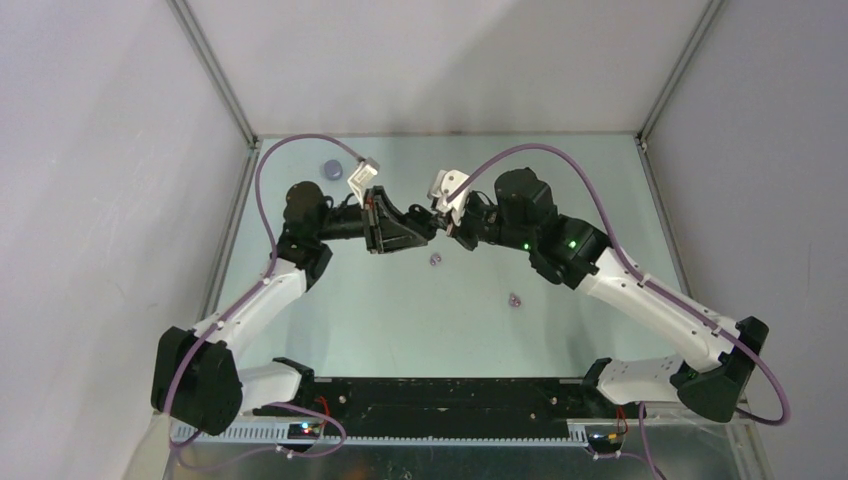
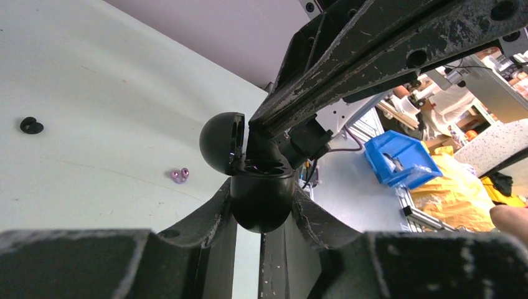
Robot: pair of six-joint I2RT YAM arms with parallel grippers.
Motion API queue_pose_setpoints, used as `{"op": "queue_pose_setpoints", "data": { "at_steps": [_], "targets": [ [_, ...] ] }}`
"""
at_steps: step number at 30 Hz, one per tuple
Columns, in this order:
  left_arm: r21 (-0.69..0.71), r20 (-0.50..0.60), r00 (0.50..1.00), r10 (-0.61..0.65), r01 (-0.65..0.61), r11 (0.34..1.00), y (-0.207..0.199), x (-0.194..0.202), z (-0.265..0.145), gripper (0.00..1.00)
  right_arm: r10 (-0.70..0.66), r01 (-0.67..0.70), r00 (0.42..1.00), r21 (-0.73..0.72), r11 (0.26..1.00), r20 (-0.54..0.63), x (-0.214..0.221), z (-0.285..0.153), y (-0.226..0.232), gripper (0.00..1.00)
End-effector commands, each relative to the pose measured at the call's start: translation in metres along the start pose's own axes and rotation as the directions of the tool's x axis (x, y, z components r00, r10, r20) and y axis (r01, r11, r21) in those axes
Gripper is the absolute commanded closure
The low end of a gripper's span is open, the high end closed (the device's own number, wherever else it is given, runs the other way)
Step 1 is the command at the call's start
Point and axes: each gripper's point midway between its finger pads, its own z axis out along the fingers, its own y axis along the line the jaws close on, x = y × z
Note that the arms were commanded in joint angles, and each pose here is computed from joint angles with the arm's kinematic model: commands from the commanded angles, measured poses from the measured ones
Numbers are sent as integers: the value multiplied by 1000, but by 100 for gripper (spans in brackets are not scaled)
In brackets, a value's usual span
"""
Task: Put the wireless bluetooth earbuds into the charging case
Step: Insert the right earbud into the right side groove of the charging case.
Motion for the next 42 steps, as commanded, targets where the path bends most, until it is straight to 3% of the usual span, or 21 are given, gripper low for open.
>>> {"op": "queue_pose_setpoints", "data": {
  "at_steps": [1, 13, 30, 42],
  "targets": [
    [-26, 68, 995, 73, -71, 997, 0, -20, -3, 100, 31, -28, 999, -168, 985, 14, -1, -11, 33, 98],
    [-32, 74, 994, 77, -75, 997, 0, -21, -4, 100, 75, -64, 997, -280, 958, 30, -6, -20, 47, 98],
    [-75, 79, 994, 79, -73, 995, 9, -23, -5, 100, 108, -102, 994, -320, 942, 0, -9, -12, 58, 100],
    [4, 58, 987, 153, -154, 988, -14, -20, -9, 100, 109, -111, 994, -307, 945, -24, -1, -4, 56, 89]
  ]
}}
